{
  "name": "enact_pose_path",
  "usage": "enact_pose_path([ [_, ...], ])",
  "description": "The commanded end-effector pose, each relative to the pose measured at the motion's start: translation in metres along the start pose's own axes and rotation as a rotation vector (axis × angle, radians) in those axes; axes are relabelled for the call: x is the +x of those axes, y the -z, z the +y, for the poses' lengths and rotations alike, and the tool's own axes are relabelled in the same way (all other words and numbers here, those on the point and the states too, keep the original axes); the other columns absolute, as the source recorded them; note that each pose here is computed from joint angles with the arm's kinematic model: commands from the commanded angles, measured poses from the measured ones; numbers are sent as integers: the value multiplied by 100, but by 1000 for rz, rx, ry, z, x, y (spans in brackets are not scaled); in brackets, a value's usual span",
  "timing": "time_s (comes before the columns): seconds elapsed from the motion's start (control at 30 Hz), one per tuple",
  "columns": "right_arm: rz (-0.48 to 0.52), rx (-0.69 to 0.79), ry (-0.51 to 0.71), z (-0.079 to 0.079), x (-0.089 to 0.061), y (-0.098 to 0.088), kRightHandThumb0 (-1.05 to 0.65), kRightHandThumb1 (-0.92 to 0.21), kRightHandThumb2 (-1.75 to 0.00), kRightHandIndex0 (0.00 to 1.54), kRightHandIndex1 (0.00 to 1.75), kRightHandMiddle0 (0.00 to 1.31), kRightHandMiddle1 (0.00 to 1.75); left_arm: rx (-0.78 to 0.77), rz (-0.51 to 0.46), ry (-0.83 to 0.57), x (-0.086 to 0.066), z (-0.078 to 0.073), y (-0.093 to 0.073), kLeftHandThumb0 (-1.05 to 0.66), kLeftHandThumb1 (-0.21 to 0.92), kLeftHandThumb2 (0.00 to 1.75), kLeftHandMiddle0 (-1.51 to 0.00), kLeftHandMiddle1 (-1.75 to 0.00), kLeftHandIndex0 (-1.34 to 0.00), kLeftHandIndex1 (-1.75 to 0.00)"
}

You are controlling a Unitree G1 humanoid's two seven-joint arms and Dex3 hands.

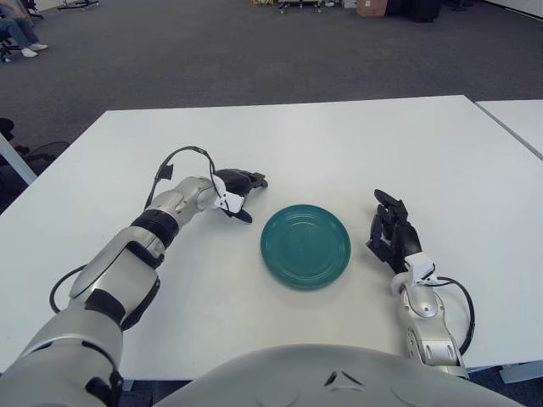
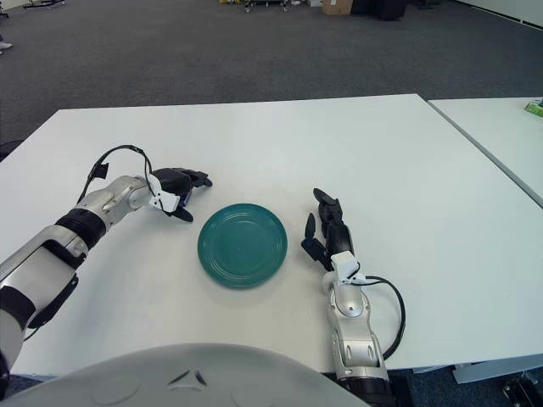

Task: Put the gum into the plate.

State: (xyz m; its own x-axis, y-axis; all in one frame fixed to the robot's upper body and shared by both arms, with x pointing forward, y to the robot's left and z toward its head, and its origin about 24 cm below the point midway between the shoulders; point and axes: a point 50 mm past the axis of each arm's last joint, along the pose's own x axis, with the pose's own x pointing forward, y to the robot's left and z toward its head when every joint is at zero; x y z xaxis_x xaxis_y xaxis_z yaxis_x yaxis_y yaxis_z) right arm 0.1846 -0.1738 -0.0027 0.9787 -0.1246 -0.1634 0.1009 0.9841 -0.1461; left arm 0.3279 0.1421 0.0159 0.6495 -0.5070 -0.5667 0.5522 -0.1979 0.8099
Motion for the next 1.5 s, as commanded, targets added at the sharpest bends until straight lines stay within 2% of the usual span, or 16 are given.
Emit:
enact_pose_path([
  [0.0, 172, 11, -2, -1, -14, 29, -80, -92, -105, 22, 2, 0, 58, 24, 93, 72, -9, -13, 17, -105, 92, 34, -2, 0, 0, -31],
  [0.3, 178, 29, 16, -1, -14, 29, -86, -92, -104, 25, 2, 0, 61, 86, 152, 51, -11, -12, 23, -105, 92, 36, 0, 0, 0, -19],
  [0.63, 183, 30, 13, -2, -13, 29, -85, -92, -104, 27, 2, 0, 64, 102, 165, 31, -14, -9, 26, -105, 92, 37, 0, 0, 0, -19],
  [0.93, 191, 28, 13, -3, -13, 30, -87, -92, -104, 28, 2, 0, 64, 169, 206, 48, -19, -10, 39, -105, 92, 34, 0, 0, 0, -17],
  [1.03, 191, 32, 12, -3, -13, 30, -87, -92, -104, 28, 2, 0, 65, 193, 254, 39, -20, -14, 48, -105, 92, 32, 0, 0, 0, -22],
  [1.47, 186, 33, 9, -4, -15, 31, -83, -92, -104, 29, 2, 0, 66, 149, 308, -13, -16, -17, 53, -105, 92, 35, -7, -2, 0, -48],
])
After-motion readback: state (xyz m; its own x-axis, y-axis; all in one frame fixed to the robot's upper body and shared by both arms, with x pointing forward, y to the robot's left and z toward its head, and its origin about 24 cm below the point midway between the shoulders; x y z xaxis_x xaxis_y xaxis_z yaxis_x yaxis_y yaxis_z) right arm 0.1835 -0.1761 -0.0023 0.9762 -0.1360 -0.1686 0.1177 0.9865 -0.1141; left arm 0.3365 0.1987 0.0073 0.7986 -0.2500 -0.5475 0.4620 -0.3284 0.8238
